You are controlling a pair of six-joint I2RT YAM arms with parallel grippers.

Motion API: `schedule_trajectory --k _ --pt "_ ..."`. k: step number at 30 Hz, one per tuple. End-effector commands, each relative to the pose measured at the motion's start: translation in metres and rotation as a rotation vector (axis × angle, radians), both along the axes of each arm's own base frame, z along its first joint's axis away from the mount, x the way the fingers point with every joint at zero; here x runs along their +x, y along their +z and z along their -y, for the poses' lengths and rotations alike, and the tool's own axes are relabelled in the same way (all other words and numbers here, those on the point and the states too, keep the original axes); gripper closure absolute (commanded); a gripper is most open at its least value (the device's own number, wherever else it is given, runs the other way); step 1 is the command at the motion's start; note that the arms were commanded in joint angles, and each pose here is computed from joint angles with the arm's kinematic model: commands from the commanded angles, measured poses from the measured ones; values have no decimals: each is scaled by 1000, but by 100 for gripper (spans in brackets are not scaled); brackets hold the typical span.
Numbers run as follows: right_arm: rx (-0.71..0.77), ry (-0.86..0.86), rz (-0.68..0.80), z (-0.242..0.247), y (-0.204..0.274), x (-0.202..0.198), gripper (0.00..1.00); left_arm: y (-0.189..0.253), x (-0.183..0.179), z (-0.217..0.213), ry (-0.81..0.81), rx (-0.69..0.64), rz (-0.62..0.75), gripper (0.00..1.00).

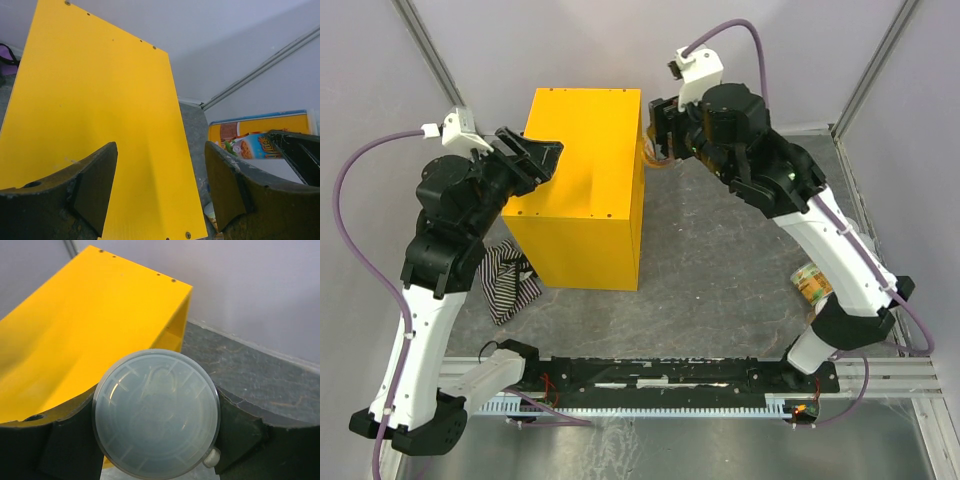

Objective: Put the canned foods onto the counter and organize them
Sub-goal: Place the canned food on the counter.

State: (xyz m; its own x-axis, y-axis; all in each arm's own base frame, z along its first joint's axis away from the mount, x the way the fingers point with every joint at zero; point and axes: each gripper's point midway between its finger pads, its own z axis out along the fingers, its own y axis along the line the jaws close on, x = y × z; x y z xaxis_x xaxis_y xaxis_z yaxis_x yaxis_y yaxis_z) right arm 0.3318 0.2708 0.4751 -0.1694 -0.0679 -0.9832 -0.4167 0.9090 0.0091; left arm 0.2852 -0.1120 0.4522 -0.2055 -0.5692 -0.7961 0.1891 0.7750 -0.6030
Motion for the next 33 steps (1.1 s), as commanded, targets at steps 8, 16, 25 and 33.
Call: schedule_trajectory --k 8,16,25,33 --pt "111 153 224 -61 89 -44 99 37 -21 12 -113 36 194 22" --pt "108 203 253 -93 94 -64 99 41 -34 7 -115 64 240 22" --pt "98 220 231 -115 80 -62 97 42 -51 -3 -93 95 287 22" --pt "96 199 227 -130 71 -52 78 40 -63 -4 -109 121 332 20"
